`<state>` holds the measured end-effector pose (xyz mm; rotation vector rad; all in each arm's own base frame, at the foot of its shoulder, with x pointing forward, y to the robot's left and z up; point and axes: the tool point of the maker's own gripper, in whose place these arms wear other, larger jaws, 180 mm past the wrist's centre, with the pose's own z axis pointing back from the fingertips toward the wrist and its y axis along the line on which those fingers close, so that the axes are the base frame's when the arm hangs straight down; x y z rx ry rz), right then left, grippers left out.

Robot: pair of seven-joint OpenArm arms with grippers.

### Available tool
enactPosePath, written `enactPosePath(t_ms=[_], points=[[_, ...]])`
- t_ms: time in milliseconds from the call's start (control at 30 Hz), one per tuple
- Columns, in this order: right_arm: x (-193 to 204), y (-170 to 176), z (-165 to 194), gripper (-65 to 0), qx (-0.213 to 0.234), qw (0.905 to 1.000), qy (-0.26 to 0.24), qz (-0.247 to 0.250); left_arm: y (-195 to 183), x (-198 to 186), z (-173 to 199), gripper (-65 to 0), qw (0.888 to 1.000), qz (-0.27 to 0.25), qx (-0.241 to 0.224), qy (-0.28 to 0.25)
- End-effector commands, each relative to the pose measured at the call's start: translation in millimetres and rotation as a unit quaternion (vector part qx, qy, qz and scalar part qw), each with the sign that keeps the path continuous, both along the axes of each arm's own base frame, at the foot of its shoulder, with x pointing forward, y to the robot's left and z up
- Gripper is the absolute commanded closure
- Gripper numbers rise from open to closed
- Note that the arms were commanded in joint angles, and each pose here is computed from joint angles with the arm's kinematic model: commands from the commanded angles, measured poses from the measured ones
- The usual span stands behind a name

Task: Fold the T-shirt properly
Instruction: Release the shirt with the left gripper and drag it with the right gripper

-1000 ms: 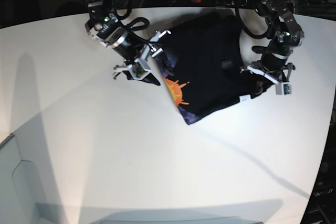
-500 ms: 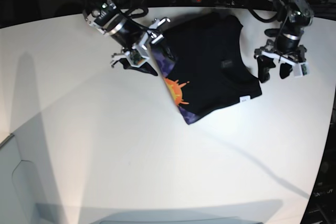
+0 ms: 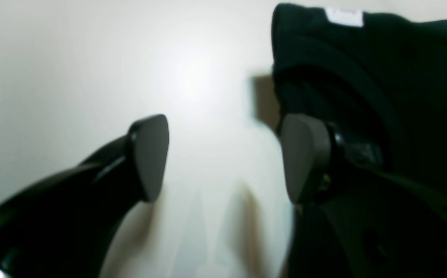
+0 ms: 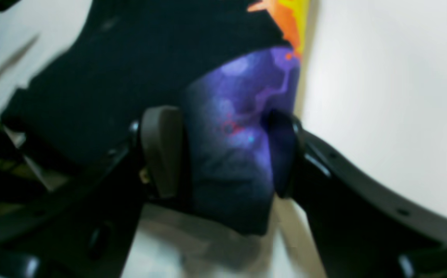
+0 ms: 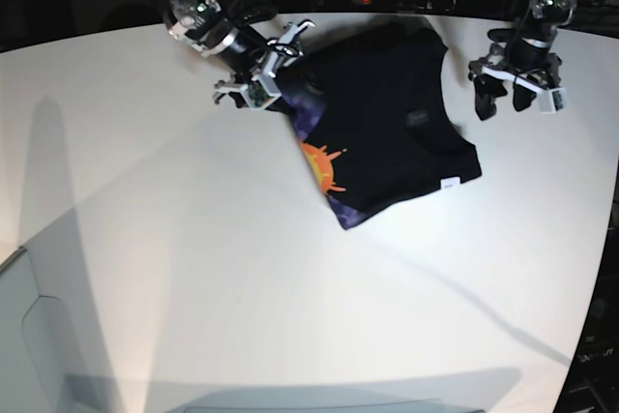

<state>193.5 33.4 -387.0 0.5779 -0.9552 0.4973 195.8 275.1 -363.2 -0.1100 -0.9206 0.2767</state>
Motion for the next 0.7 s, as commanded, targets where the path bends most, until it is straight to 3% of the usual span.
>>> enactPosePath(t_ms=[0, 100, 233, 300, 667], points=[[7, 1, 11, -35.5, 0.016, 0.9997, -0.017, -0.005, 2, 4, 12, -44.6, 1.0, -0.002, 0.005, -0.022], [8, 1, 11, -28.6, 0.016, 0.9997, -0.019, -0.005, 3, -1, 9, -44.6, 1.0, -0.002, 0.006, -0.015], [11, 0, 12, -11.4, 0.015, 0.9996, -0.022, -0.005, 4, -2, 9, -44.6, 1.0, -0.002, 0.008, -0.014], [12, -1, 13, -6.0, 0.014, 0.9996, -0.024, -0.007, 4, -6, 7, -44.6, 1.0, -0.002, 0.008, -0.008], [18, -18, 54, -5.4, 0.013, 0.9965, -0.077, -0.028, 5, -10, 6, -44.6, 1.0, -0.002, 0.01, -0.003]])
